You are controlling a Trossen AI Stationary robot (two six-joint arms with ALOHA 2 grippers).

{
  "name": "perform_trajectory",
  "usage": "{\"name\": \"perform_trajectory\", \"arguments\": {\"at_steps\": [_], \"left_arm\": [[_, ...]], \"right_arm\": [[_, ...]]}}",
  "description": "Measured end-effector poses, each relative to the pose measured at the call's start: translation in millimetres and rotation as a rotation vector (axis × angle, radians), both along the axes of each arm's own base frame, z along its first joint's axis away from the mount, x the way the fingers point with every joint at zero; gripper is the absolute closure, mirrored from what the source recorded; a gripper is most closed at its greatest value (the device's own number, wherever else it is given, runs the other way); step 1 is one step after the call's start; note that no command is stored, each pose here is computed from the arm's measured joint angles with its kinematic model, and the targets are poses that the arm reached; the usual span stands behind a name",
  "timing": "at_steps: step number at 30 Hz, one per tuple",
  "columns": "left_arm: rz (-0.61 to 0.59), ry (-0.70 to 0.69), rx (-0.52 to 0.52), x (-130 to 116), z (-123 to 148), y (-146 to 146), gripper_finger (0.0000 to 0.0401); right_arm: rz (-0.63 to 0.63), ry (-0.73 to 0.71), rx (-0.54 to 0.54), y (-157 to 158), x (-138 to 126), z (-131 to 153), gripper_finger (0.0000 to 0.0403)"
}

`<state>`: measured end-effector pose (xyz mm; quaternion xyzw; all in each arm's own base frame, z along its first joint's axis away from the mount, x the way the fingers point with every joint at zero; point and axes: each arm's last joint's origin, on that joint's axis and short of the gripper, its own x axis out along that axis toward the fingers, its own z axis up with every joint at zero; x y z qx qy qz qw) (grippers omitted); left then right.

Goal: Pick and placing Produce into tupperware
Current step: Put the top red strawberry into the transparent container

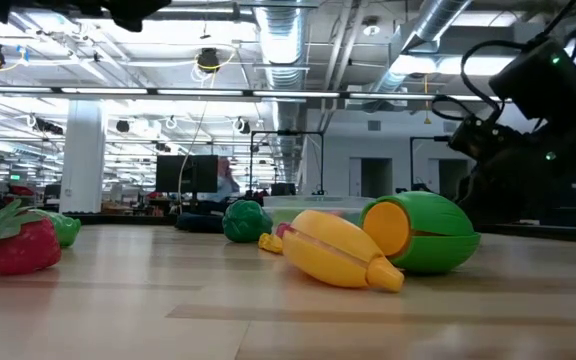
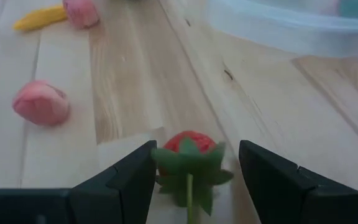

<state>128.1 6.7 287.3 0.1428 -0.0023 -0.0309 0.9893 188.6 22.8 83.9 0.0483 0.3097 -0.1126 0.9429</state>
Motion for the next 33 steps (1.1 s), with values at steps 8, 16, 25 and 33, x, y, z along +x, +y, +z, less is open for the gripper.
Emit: {"name": "perform_trajectory", "arguments": {"at_steps": [8,16,25,33], "left_arm": [[0.029,0.011,-0.022,-6,-10,0,0.0131],[0.054,0.028,-0.022,-5,-12,1,0.0131],[0.061,0.036,-0.022,-6,-12,1,0.0131],[0.085,0.047,-0.022,-6,-13,2,0.0131]], "right_arm": [[0.000,0.001,0.000,0,2,-5,0.0190],[0.004,-0.002,-0.005,1,4,-4,0.0234],[0.007,-0.002,-0.007,1,4,-4,0.0253],[0.009,-0.012,-0.008,1,5,-3,0.0241]]}}
